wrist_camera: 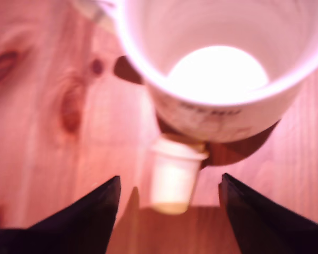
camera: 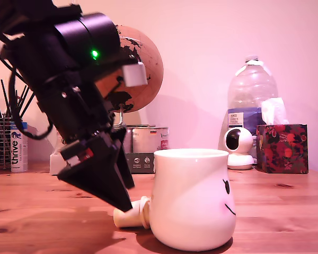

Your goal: Pick up the coffee capsules from the table one by one and drop them inside the nearest coffee cup

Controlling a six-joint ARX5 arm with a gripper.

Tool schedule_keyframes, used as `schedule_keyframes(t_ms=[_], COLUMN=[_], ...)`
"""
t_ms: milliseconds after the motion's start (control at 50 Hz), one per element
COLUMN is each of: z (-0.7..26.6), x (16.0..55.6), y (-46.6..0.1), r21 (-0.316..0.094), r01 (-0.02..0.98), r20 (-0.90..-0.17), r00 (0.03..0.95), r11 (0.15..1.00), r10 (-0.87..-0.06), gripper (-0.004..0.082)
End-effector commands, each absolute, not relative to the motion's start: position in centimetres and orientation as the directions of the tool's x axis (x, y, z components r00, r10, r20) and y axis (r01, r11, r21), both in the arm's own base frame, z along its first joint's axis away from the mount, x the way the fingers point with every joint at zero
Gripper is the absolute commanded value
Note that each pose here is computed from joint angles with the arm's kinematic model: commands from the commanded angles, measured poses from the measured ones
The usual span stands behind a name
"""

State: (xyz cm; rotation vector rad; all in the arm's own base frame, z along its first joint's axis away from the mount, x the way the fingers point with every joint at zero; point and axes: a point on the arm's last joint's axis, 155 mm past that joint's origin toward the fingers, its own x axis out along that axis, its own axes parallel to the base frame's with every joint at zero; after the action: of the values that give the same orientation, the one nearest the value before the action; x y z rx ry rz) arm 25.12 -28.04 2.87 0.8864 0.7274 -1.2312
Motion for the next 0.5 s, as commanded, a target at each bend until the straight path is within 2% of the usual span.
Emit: schedule_keyframes(t_ms=[0,480], z=[2.1,0.6], x=[24.9,24.7], y=[-28.4,-29.4], r21=[0.154,0.125], r01=[0.985,0.991], r20=[-0.864,-0.87], r00=[0.174,0.137], r11=[0.082,0.057], r10=[-0.472,-0.474], gripper=[0.0545,0.051])
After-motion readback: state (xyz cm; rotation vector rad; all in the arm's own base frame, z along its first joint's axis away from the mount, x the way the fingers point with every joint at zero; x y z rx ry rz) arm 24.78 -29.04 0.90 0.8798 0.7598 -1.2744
